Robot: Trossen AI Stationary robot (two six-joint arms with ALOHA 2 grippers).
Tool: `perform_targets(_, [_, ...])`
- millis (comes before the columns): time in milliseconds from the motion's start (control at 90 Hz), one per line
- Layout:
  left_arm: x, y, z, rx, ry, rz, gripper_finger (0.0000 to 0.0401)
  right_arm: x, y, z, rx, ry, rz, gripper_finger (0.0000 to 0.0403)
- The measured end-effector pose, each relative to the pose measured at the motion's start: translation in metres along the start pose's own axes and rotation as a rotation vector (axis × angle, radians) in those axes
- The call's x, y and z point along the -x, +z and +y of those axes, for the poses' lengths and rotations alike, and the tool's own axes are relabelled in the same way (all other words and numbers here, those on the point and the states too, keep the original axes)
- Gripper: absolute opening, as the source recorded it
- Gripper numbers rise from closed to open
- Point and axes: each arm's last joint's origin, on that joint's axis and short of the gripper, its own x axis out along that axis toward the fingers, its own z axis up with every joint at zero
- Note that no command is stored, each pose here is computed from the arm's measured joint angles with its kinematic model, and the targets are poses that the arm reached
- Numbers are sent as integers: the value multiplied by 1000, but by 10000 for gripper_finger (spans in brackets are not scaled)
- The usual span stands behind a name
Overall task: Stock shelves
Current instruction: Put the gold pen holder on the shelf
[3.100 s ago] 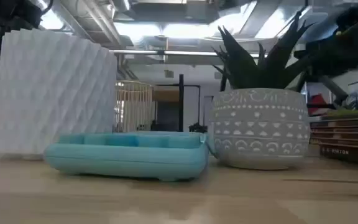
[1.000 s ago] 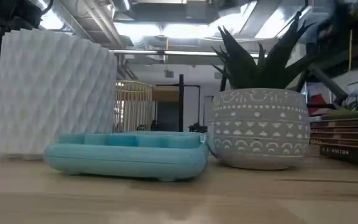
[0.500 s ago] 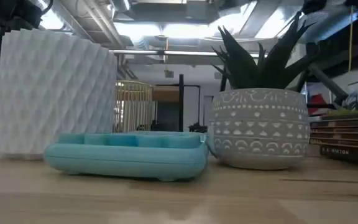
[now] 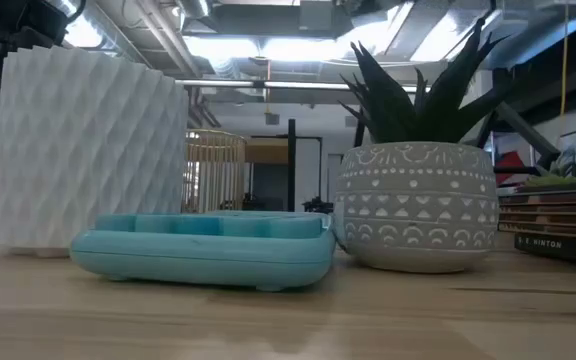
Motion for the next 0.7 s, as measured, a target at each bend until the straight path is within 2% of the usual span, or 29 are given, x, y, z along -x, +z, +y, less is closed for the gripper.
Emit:
perform_targets(100, [0, 0, 0, 0, 0, 0, 0, -33, 11, -19, -1, 54, 118, 224])
perform_targets(222, [0, 0, 0, 0, 0, 0, 0, -73, 19, -37, 28, 186, 175, 262])
perform_targets(322, [0, 0, 0, 0, 0, 0, 0, -105, 19, -47, 54, 245, 214, 275])
perform_targets(522, [0, 0, 0, 0, 0, 0, 0, -148, 14, -52, 104, 290, 306, 256])
perform_targets(700, [0, 0, 0, 0, 0, 0, 0, -175, -6, -51, 126, 233, 410, 219])
